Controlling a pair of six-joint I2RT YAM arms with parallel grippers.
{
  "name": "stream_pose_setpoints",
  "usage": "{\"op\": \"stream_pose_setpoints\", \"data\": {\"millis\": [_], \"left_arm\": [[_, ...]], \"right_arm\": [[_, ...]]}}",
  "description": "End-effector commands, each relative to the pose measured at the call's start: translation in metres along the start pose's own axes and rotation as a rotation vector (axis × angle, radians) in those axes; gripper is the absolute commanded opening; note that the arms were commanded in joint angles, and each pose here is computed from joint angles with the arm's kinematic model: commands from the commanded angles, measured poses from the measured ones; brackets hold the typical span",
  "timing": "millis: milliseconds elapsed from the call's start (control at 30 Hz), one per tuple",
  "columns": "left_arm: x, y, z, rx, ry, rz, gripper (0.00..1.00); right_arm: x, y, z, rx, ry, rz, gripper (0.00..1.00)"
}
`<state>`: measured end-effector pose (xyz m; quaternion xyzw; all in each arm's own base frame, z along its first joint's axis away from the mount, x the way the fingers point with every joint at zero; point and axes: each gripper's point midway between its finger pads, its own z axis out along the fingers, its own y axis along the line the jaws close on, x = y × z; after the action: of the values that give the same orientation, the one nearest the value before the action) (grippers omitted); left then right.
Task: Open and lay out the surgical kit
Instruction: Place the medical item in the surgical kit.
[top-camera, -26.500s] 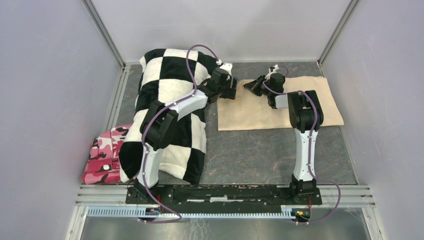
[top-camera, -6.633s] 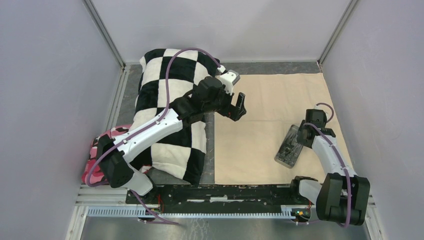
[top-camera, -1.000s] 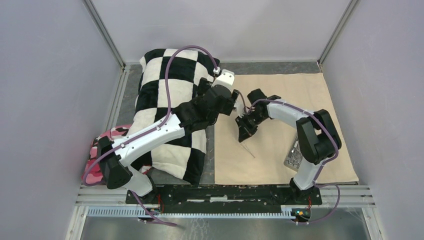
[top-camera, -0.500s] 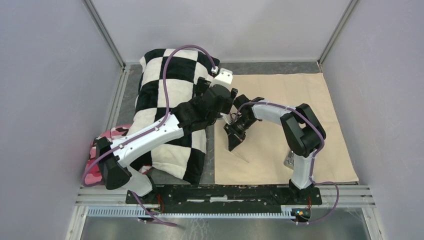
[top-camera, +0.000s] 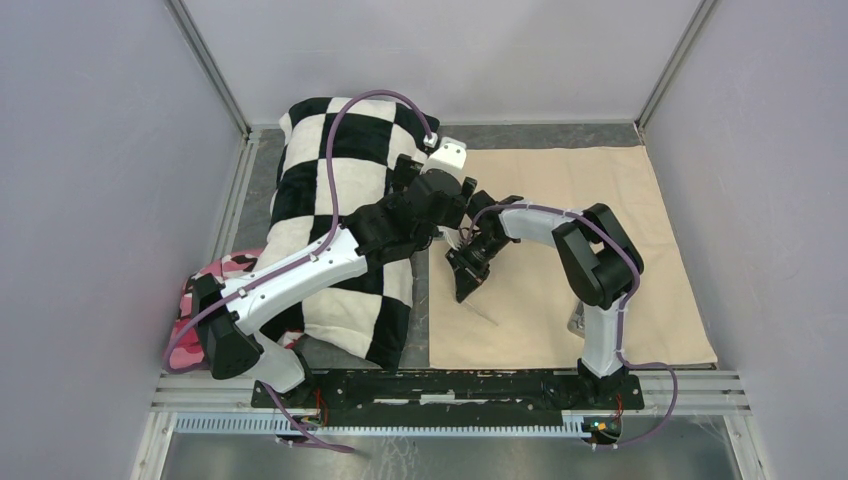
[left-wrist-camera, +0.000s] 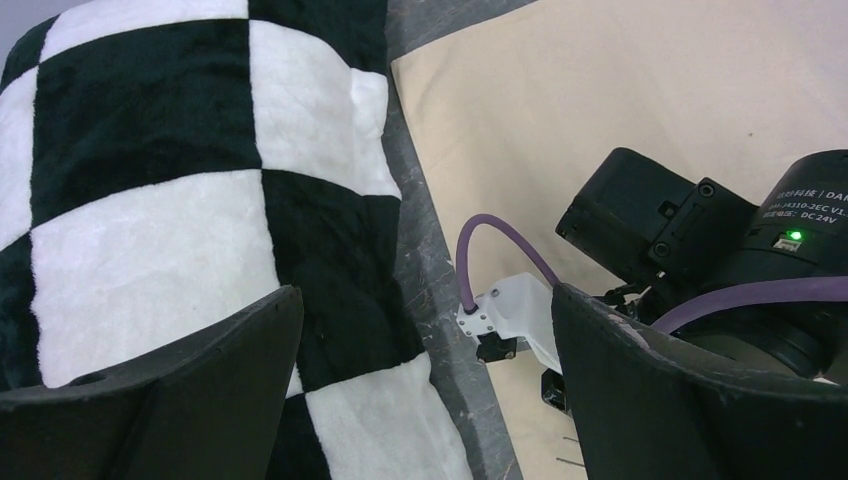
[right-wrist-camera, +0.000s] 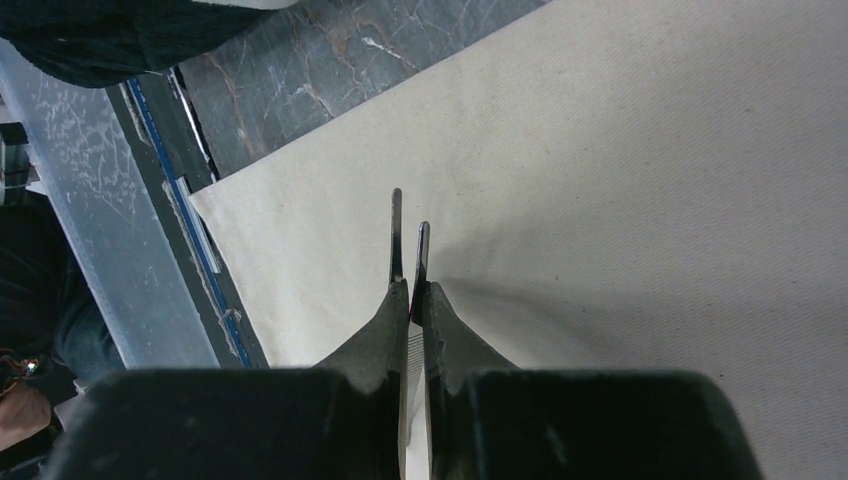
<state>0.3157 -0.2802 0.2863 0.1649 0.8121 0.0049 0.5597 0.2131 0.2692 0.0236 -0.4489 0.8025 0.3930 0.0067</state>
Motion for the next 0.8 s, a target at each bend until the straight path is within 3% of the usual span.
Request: {"op": "stream_pose_setpoints", "data": {"millis": [0,467,667,767], "left_arm": [[-0.025,0.002,-0.011,0.018,-0.061,-0.097,1.0],[-0.025,-0.002,-0.011,0.038,-0.06,-0.098,1.0],[-0.025,-0.002,-0.011,0.041,-0.059,-0.097,1.0],[-0.025,-0.002,-0.011,0.043,-0.058,-0.093,1.0]], "right_arm": [[-0.011,-0.017,-0.003,0.087,-0.036,-0.056,0.07],[0.009,-0.02,-0.014,0.142,-0.078,-0.008,0.1],[0.007,-0.027,-0.017,0.185,-0.086,0.001,0.15],[0.005,-0.028,-0.02,0.197,-0.094,-0.002,0.22]]}}
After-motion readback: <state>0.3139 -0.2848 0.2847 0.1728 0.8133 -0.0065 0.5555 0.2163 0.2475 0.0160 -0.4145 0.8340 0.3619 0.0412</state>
